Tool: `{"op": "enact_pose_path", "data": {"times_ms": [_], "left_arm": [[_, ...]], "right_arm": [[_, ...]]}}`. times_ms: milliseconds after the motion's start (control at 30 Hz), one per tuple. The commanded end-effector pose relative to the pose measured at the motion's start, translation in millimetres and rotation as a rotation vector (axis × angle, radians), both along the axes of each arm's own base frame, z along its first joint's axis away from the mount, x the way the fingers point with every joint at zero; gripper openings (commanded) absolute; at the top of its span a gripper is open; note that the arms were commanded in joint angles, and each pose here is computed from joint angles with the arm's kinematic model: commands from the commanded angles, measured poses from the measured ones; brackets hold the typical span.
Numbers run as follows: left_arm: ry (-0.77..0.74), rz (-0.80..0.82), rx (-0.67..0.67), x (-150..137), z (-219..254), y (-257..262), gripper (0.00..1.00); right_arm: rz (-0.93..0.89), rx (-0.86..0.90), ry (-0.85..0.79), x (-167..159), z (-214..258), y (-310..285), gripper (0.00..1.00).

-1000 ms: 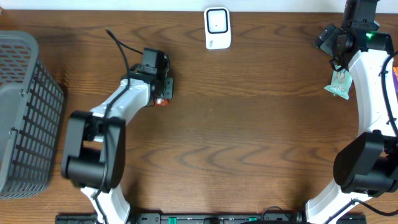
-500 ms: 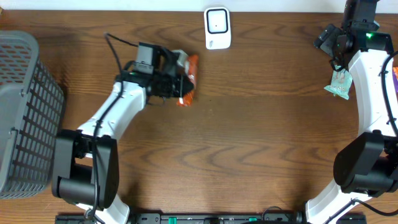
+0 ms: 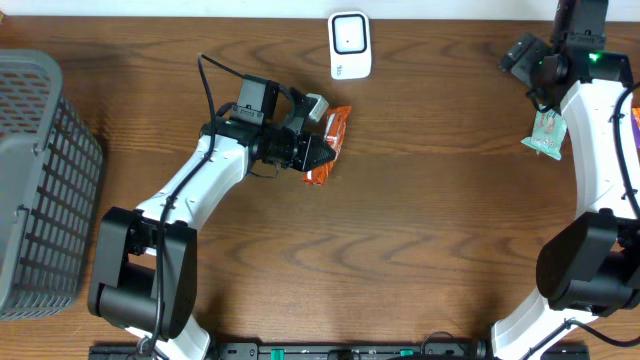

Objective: Scan the item barcode
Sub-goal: 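Move the red snack stick right toward the table centre with left gripper, then reach the right gripper to the snack stick held by the left gripper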

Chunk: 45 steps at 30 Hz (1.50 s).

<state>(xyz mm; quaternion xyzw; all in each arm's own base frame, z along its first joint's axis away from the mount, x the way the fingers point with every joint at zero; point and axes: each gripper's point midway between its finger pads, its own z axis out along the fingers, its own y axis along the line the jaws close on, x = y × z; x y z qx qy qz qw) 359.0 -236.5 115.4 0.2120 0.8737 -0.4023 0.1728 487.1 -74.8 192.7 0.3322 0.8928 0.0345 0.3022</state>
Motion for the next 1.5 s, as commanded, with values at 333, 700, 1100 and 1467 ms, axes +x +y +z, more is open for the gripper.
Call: {"op": "enact_pose_path", "data": {"times_ms": [333,700,1100,1467], "left_arm": [[0.064,0.065,-0.083,7,9,-9,0.07],[0.249,0.134,-0.243,6,33,-23,0.08],[0.312,0.282,-0.221,24,27,-7,0.07],[0.388,0.297,-0.292,25,38,-9,0.07]], "right_arm": [[0.479,0.511,0.052,-11,-20,168,0.99],[0.758,0.932,0.049,-10,-62,285,0.99],[0.902,1.247,0.097,-27,-55,303,0.91],[0.916,1.315,0.190,-45,-49,328,0.91]]}}
